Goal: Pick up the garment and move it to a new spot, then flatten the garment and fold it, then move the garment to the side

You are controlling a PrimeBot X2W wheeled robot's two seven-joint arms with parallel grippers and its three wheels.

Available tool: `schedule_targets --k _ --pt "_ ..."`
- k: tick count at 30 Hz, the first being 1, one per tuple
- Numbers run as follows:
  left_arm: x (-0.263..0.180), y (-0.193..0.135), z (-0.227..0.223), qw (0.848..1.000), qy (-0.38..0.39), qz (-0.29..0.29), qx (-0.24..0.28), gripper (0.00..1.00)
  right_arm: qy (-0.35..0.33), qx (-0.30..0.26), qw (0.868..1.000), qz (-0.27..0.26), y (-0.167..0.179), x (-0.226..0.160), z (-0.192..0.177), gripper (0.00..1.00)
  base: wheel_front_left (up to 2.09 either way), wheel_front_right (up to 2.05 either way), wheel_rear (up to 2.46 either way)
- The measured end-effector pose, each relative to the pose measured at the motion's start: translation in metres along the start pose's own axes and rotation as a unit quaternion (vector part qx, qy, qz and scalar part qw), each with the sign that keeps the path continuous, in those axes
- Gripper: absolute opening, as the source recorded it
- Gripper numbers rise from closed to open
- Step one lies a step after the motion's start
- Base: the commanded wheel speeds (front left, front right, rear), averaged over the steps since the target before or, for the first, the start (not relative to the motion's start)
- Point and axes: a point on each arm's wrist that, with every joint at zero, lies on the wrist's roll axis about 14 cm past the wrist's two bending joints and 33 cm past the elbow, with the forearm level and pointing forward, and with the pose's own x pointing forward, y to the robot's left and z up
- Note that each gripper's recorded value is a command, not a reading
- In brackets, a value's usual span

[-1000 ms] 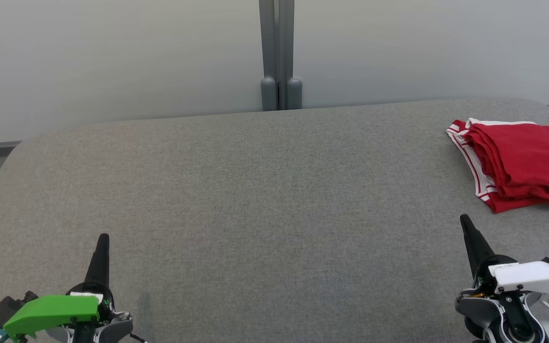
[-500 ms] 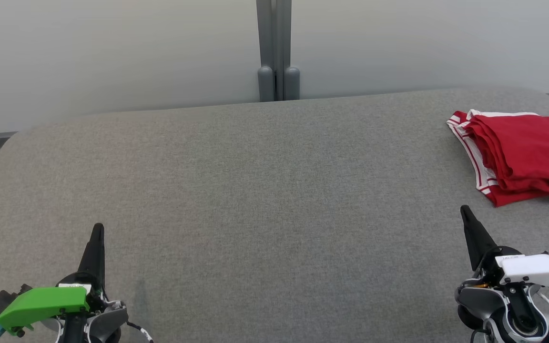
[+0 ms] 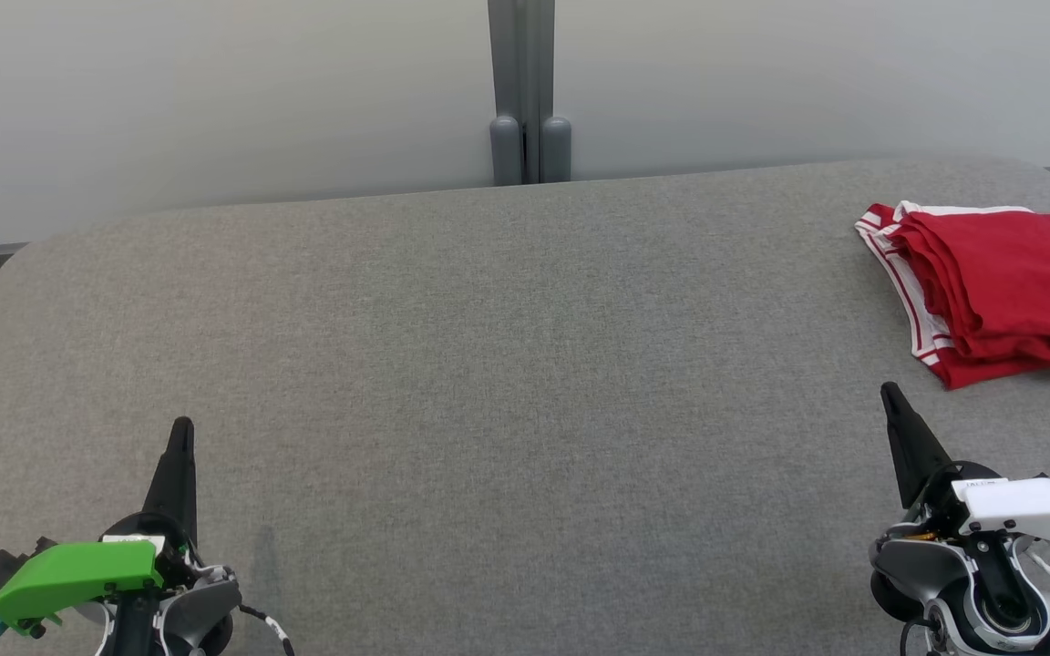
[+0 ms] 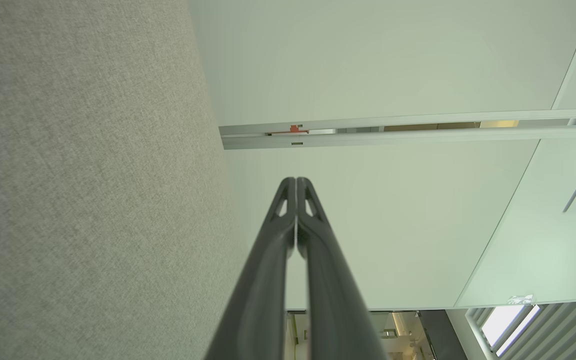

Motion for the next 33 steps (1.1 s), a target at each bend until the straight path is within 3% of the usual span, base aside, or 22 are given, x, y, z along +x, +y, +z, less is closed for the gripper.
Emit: schedule_targets --k 33 --pt "-0.0001 0.0001 -0.0006 1.000 0.001 0.000 -0.002 0.00 0.000 0.000 1.000 0.000 0.0001 0.0000 0.0000 0.00 0.00 0.00 0.00"
